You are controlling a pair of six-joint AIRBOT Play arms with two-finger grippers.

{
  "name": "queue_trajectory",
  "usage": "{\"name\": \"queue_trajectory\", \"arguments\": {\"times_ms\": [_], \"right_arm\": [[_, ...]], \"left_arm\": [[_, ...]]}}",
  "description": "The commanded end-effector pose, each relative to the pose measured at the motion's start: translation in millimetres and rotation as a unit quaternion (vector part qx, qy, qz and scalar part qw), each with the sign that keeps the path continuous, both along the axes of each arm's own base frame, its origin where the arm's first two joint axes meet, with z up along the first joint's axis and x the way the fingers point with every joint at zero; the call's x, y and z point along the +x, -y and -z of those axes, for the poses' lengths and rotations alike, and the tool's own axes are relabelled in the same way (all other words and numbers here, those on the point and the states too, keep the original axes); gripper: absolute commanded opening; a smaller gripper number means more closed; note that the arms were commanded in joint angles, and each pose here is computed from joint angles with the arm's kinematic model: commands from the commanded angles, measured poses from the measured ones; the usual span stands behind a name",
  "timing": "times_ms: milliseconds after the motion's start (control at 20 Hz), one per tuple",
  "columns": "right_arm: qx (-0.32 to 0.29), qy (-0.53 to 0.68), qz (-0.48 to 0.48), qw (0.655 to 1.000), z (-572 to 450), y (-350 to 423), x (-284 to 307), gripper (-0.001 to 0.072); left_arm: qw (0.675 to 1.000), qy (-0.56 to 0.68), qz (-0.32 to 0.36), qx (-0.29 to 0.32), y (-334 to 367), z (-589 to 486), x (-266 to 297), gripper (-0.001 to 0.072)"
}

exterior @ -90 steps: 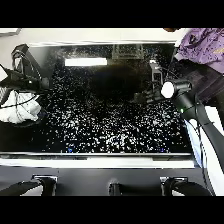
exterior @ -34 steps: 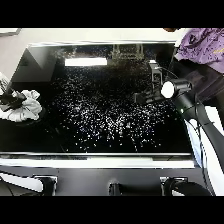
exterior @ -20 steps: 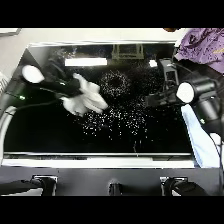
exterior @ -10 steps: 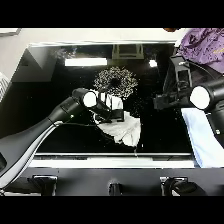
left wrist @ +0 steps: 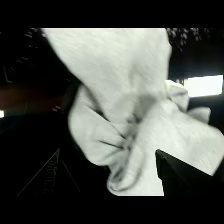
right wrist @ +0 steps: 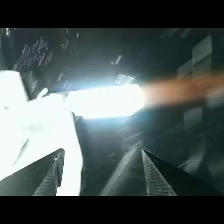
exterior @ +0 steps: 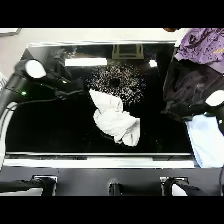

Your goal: Fold the clothes and pants, and hang the long-sleeved shirts on hangers.

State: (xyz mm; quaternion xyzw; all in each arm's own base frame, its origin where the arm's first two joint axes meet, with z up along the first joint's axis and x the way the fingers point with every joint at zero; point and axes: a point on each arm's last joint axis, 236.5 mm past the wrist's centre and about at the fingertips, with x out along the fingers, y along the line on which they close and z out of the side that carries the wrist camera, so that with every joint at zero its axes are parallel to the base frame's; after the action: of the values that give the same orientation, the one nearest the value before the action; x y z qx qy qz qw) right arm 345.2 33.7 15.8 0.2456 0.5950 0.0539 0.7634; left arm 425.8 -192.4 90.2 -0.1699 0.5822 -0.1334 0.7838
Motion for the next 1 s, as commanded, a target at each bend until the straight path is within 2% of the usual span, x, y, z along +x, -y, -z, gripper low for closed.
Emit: {"name": "queue_trajectory", "arguments": {"times_ms": [0,100,300,450,600,650,700,750,800,850,950], "right_arm": [[0.141,-0.034,0.015,0.989,55,-33,-18,0.057],[0.151,-0.047,0.017,0.987,79,-45,-24,0.0614],[0.138,-0.052,-0.002,0.989,108,-74,-22,0.0624],[0.137,-0.053,-0.005,0.989,122,-94,-17,0.0624],[0.165,-0.05,-0.003,0.985,124,-116,-11,0.0622],[0.169,-0.055,-0.005,0.984,127,-123,-13,0.0602],[0.165,-0.06,-0.011,0.984,132,-128,-16,0.0548],[0.162,-0.064,-0.018,0.985,135,-131,-19,0.0419],[0.158,-0.062,-0.021,0.985,135,-131,-19,0.0201],[0.153,-0.055,-0.022,0.986,133,-128,-17,0.0026],[0.132,-0.035,-0.027,0.99,126,-120,-12,0.0029]], "left_arm": [[0.998,0.008,-0.06,0.006,-62,-7,20,0.0676],[0.996,0.012,-0.083,0.005,-81,-8,27,0.0676],[0.994,0.015,-0.104,0.005,-99,-8,33,0.0676],[0.994,0.023,-0.107,0.003,-100,-10,37,0.0676],[0.994,0.023,-0.108,0.003,-100,-10,37,0.0676],[0.994,0.023,-0.107,0.003,-100,-10,37,0.0676],[0.994,0.021,-0.109,0.003,-100,-9,37,0.0676],[0.993,0.012,-0.117,-0.001,-100,-4,38,0.0676],[0.993,0.004,-0.116,-0.006,-97,2,39,0.0676],[0.994,-0.005,-0.112,-0.013,-93,11,42,0.0676],[0.994,-0.015,-0.1,-0.045,-76,30,54,0.0676]]}}
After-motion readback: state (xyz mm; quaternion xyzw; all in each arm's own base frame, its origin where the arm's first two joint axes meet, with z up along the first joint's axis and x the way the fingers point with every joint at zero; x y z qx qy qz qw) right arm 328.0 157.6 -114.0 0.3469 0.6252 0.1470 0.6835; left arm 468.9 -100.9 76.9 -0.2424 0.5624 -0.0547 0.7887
